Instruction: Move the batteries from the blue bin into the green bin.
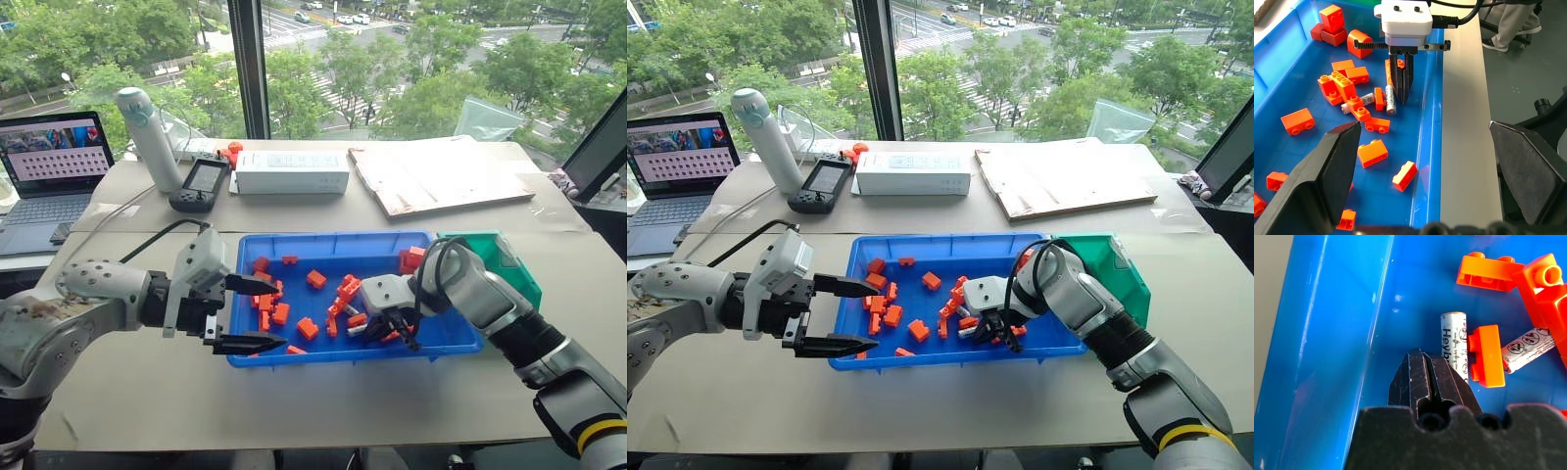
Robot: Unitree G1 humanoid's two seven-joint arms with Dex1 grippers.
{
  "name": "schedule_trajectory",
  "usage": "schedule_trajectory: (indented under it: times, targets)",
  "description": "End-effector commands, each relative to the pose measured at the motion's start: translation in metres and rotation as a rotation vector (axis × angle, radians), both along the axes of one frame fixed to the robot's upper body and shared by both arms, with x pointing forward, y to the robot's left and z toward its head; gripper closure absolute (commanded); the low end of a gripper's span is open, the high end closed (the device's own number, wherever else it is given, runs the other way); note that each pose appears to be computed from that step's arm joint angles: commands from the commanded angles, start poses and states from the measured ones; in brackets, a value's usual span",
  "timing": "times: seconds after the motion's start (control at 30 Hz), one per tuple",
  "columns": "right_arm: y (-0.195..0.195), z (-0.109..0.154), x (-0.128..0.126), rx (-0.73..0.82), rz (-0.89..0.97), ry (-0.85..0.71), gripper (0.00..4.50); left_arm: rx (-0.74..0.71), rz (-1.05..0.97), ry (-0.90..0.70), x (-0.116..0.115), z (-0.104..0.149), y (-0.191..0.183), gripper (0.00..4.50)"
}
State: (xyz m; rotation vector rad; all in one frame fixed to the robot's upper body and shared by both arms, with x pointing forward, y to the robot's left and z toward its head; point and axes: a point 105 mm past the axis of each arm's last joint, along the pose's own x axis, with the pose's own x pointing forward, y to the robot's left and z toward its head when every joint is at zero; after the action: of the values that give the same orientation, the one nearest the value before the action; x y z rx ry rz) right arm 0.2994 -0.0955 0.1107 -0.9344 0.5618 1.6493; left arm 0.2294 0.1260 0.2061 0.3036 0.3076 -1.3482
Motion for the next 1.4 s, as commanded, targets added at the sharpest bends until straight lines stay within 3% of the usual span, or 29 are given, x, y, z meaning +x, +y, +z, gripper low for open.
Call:
schedule_trajectory:
  times: [0.03, 0.17, 0.6, 0.93, 1.03, 1.17, 1.4]
  targets:
    - [0.006, 0.032, 0.007, 0.066, -0.004, -0.065, 3.64, 0.004, -0.007, -0.033, -0.003, 0.007, 0.000, 0.00]
    - [0.009, 0.041, 0.011, 0.078, 0.003, -0.106, 2.26, 0.004, -0.009, -0.034, -0.003, 0.007, 0.000, 0.00]
    - [0.004, 0.024, 0.008, 0.039, -0.010, -0.071, 2.26, 0.002, -0.006, -0.034, -0.002, 0.007, 0.000, 0.00]
    - [-0.005, -0.006, 0.024, -0.010, -0.100, -0.077, 2.26, 0.004, -0.003, -0.035, -0.002, 0.006, 0.000, 0.00]
    - [-0.005, -0.007, 0.025, -0.005, -0.098, -0.085, 2.86, 0.004, -0.002, -0.036, -0.003, 0.006, 0.000, 0.00]
    - [-0.004, 0.004, 0.027, 0.022, -0.093, -0.109, 4.23, 0.003, -0.003, -0.036, -0.002, 0.007, 0.000, 0.00]
    - [-0.014, 0.058, 0.025, 0.142, -0.148, -0.124, 4.25, -0.014, -0.017, -0.038, 0.000, 0.009, -0.002, 0.00]
